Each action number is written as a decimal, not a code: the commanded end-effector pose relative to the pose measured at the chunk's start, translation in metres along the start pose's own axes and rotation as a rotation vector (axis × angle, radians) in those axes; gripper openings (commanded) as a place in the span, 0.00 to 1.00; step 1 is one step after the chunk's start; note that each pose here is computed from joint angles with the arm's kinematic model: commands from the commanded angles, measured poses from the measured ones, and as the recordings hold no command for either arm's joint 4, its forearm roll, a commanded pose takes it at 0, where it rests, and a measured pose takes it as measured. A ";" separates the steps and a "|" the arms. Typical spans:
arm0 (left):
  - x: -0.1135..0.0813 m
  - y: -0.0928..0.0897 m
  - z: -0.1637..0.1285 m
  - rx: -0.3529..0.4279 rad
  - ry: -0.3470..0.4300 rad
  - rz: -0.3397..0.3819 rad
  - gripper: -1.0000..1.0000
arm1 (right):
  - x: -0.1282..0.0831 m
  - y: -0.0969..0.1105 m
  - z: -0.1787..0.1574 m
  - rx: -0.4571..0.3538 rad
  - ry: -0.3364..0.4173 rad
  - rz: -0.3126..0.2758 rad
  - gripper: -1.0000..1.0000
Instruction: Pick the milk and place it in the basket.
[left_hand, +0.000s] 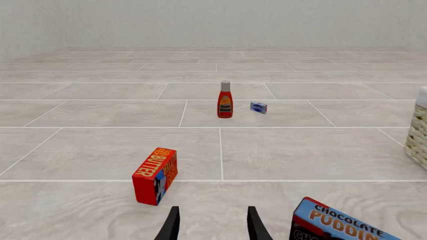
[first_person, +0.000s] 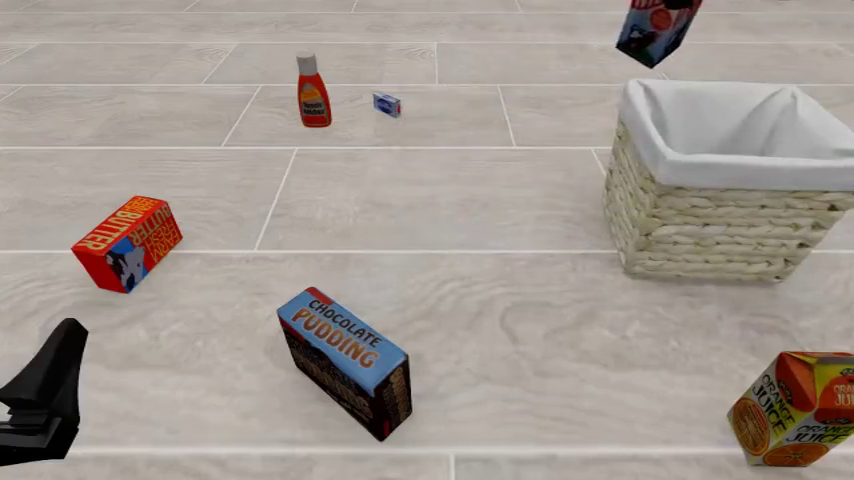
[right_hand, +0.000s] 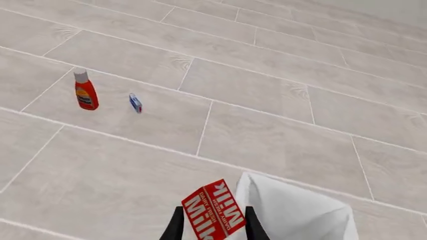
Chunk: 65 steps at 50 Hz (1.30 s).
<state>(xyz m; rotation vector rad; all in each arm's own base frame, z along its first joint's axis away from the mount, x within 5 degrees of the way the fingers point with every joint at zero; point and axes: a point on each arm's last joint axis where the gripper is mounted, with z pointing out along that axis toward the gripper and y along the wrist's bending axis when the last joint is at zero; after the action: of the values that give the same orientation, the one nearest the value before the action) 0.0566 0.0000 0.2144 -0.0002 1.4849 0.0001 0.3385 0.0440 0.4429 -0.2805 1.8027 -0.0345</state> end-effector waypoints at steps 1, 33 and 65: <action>0.000 0.000 0.000 0.000 0.000 0.000 1.00 | -0.001 -0.023 -0.012 0.072 -0.031 0.046 0.00; 0.000 0.000 0.000 0.000 0.000 0.000 1.00 | 0.044 -0.057 -0.006 0.182 0.047 0.053 0.00; 0.000 0.000 0.000 0.000 0.000 0.000 1.00 | 0.084 -0.102 0.028 0.285 0.127 0.085 0.00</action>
<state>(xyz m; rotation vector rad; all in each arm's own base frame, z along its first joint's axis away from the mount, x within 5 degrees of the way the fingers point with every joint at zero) 0.0566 0.0000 0.2144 -0.0002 1.4849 0.0001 0.3577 -0.0569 0.3758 -0.0504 1.9185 -0.2473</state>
